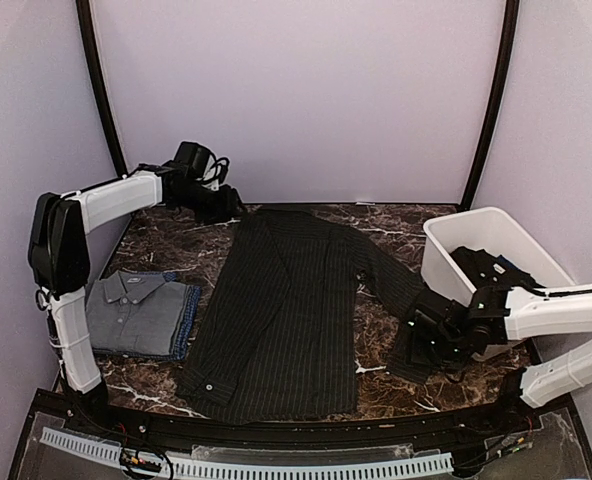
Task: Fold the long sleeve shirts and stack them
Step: Adjust the sleeve of the 1/3-folded shirt.
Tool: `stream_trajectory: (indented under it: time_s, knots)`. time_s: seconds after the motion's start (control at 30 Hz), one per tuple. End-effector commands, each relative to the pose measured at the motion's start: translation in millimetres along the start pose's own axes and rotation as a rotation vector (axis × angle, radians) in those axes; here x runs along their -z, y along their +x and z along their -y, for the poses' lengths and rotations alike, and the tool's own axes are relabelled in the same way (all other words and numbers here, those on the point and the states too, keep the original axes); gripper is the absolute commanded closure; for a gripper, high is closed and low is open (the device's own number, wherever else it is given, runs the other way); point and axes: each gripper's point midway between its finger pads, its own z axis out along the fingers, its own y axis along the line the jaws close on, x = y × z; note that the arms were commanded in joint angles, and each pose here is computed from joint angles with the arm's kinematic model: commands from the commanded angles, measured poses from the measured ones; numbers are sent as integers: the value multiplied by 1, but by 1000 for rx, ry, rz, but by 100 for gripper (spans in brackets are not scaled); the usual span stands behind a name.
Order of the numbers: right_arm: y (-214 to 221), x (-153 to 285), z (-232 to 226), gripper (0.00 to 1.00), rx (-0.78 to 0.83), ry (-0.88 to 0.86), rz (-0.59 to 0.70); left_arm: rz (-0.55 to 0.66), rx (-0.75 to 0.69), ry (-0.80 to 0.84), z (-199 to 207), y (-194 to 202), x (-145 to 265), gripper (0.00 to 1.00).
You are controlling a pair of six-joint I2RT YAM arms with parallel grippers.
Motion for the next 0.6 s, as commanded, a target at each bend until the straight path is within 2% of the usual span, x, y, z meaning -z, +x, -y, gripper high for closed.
stream_trajectory:
  time_s: [0.0, 0.13, 0.3, 0.4, 0.57]
  knots:
    - [19, -4, 25, 35, -122, 29, -40, 15, -16, 90, 36, 5, 23, 48]
    - [18, -16, 21, 36, -182, -19, -10, 21, -21, 137, 52, 7, 30, 48]
    - [19, -35, 12, 47, -197, -14, -9, 25, -30, 159, 62, 8, 37, 49]
    - [18, -42, 13, 61, -167, 46, -8, 28, -34, 167, 66, 8, 41, 49]
    - [-16, -16, 2, 90, -7, 153, 80, 24, -34, 195, 73, 11, 47, 49]
